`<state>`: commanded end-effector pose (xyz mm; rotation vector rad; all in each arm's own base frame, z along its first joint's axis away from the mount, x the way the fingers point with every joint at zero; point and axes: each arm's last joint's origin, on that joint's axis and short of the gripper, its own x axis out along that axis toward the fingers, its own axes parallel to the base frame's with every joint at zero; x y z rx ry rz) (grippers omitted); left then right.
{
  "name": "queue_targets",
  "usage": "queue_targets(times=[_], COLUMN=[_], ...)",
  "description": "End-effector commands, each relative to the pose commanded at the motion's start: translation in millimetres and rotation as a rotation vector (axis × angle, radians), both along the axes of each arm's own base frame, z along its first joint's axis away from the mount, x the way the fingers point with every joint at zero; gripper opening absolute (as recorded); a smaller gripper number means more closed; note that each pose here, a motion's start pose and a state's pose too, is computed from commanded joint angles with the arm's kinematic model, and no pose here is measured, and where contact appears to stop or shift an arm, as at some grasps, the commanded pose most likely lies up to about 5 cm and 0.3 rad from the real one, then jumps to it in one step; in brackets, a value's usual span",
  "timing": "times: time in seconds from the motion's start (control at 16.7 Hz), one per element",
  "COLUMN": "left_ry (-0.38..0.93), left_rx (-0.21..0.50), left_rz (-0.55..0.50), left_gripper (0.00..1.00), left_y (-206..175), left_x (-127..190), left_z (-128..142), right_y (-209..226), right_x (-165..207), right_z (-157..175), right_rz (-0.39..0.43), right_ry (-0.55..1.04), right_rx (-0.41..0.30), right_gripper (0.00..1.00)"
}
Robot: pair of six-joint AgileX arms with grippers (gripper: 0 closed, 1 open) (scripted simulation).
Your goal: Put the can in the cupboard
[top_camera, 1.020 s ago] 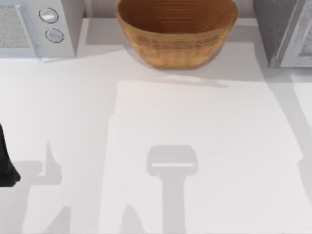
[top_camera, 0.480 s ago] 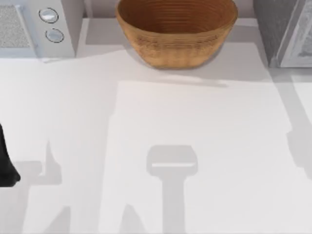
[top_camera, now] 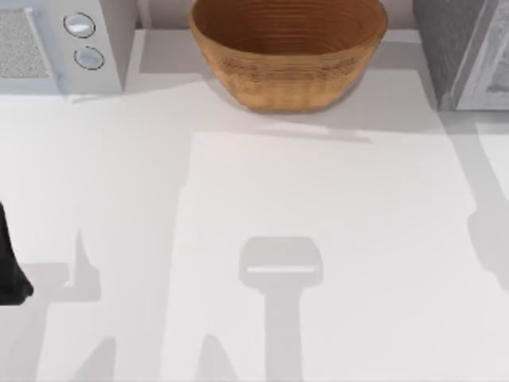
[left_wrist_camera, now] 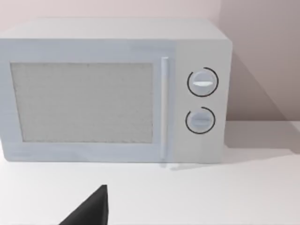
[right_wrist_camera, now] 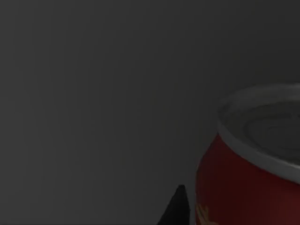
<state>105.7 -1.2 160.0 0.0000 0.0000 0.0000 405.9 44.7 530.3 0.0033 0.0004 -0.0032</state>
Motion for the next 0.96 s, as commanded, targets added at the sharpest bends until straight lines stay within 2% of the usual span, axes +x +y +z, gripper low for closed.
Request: queue_targets(times=[0.6, 0.96], left_ry=[0.0, 0.0], left_rx=[0.0, 0.0], left_rz=[0.0, 0.0], left_gripper=[1.0, 1.0], left_y=[0.0, 0.0], left_x=[0.0, 0.0], left_z=[0.0, 0.0], right_y=[0.0, 0.0], right_x=[0.0, 0.0], right_z=[0.0, 0.0], right_rz=[0.0, 0.0], right_ry=[0.0, 0.0], right_rx=[0.0, 0.0], right_gripper=[0.98, 1.0])
